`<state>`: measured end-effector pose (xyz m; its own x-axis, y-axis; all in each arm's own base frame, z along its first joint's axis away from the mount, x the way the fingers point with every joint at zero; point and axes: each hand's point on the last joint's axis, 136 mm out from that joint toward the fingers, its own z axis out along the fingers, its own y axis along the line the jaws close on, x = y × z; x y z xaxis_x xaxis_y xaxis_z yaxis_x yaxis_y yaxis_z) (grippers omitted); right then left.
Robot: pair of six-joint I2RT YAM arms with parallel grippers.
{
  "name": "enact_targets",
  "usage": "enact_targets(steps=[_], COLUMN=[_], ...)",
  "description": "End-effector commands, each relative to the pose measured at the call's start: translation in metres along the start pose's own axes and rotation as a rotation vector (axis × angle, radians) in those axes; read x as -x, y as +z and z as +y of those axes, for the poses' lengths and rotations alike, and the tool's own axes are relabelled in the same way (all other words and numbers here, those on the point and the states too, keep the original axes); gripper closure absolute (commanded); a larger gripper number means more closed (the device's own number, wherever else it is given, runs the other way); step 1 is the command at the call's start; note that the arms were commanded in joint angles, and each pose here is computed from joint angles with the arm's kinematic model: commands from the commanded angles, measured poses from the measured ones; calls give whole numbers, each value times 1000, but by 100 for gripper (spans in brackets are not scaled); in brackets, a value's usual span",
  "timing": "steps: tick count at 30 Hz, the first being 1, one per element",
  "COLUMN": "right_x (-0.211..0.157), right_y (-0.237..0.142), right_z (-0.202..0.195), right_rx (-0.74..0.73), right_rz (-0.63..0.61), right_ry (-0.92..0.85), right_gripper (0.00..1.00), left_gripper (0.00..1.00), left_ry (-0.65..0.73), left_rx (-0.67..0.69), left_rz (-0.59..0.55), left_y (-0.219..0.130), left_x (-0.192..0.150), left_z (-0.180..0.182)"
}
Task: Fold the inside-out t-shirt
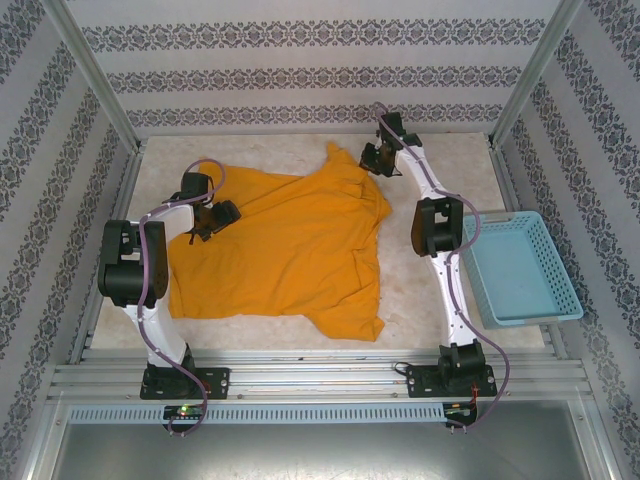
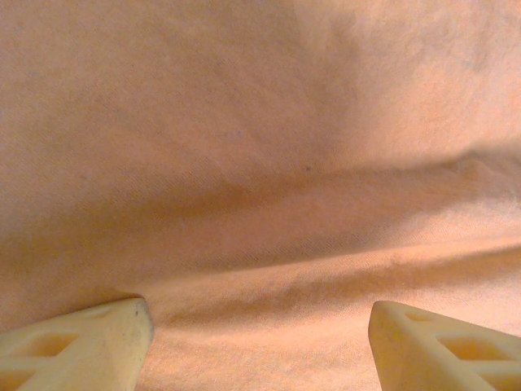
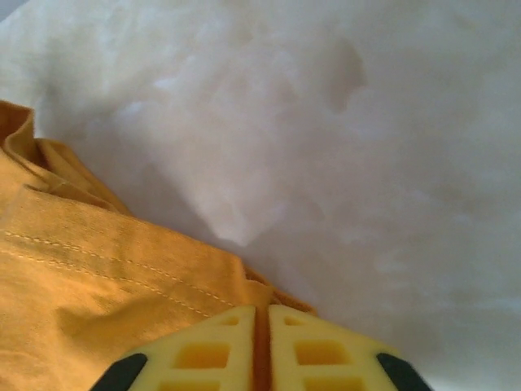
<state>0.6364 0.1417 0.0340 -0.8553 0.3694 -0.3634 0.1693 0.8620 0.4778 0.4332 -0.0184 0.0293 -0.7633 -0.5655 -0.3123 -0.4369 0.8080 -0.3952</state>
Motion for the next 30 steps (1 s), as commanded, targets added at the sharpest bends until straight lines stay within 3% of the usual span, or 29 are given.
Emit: enact_targets(steps=[1,3,13,30], right_x=[16,26,91,112], right_y=[-8,-16,-89,-95], right_z=[13,16,45,108], right_rx=[43,35,0,267], right_rz=[-45,-84,-347,-479], right_ry=[-8,-35,-211,-275], right_gripper=[95,100,100,100], left_gripper=[27,27,27,27], left_ry=[-23,-22,-19,-18], left_rx=[103,104,121,119], left_rz=[104,107,111,122], left_y=[12,13,12,13], left_x=[-32,-32,-35,-38], left_z=[35,36,40,40])
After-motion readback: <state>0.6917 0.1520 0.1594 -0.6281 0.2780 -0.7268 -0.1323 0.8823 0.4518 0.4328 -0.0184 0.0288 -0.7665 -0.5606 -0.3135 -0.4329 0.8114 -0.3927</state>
